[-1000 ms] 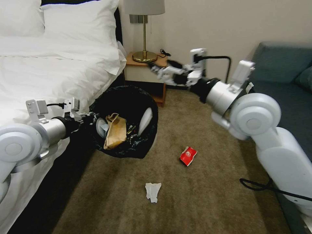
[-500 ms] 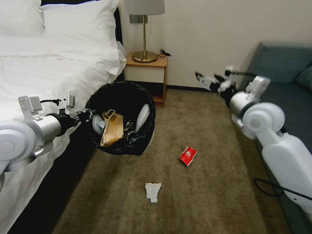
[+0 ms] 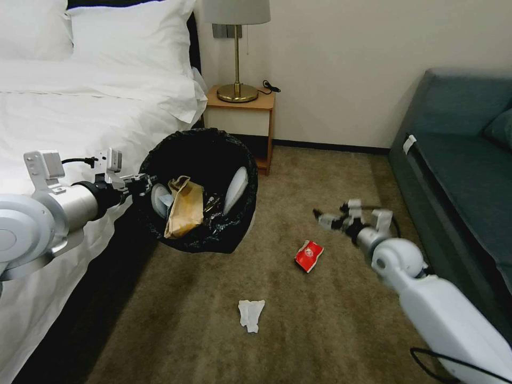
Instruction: Pick up the trash bin, then pick up the garbage on the floor and place it into the trash bin.
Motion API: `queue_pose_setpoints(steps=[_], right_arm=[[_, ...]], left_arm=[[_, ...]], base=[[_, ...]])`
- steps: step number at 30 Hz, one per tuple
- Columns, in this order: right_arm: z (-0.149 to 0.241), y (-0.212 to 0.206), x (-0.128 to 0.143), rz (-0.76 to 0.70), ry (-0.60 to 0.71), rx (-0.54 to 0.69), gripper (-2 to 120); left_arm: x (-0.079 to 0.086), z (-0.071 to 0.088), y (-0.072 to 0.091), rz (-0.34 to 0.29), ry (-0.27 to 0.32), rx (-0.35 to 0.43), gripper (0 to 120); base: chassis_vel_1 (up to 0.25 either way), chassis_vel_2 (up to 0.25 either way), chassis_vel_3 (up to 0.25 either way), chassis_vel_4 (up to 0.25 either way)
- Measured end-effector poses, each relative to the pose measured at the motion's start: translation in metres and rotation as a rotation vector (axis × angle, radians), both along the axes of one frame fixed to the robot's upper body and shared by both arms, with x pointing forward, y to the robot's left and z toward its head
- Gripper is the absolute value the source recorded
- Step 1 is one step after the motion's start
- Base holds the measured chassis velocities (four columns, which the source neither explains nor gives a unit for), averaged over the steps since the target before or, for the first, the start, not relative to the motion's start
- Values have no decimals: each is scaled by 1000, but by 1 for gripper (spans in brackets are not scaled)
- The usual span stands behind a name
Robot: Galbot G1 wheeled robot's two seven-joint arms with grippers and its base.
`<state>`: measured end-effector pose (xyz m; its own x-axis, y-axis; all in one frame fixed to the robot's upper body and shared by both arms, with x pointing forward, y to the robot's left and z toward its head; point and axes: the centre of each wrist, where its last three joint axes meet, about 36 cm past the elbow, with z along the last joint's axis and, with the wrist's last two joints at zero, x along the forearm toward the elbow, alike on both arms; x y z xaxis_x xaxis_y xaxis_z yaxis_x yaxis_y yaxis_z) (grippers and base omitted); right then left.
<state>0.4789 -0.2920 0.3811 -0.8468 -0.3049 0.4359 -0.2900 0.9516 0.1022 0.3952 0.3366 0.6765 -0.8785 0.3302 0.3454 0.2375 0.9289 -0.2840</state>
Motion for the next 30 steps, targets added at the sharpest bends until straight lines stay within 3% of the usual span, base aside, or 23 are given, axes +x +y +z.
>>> queue_pose_setpoints(steps=[16, 30], right_arm=[[-79, 67, -51, 237, 101, 8, 100], [-125, 126, -61, 318, 164, 48, 100]], left_arm=[[-2, 1, -3, -12, -4, 5, 1], [-4, 1, -6, -23, -3, 6, 1]], base=[[0, 0, 0, 0], [0, 0, 0, 0]])
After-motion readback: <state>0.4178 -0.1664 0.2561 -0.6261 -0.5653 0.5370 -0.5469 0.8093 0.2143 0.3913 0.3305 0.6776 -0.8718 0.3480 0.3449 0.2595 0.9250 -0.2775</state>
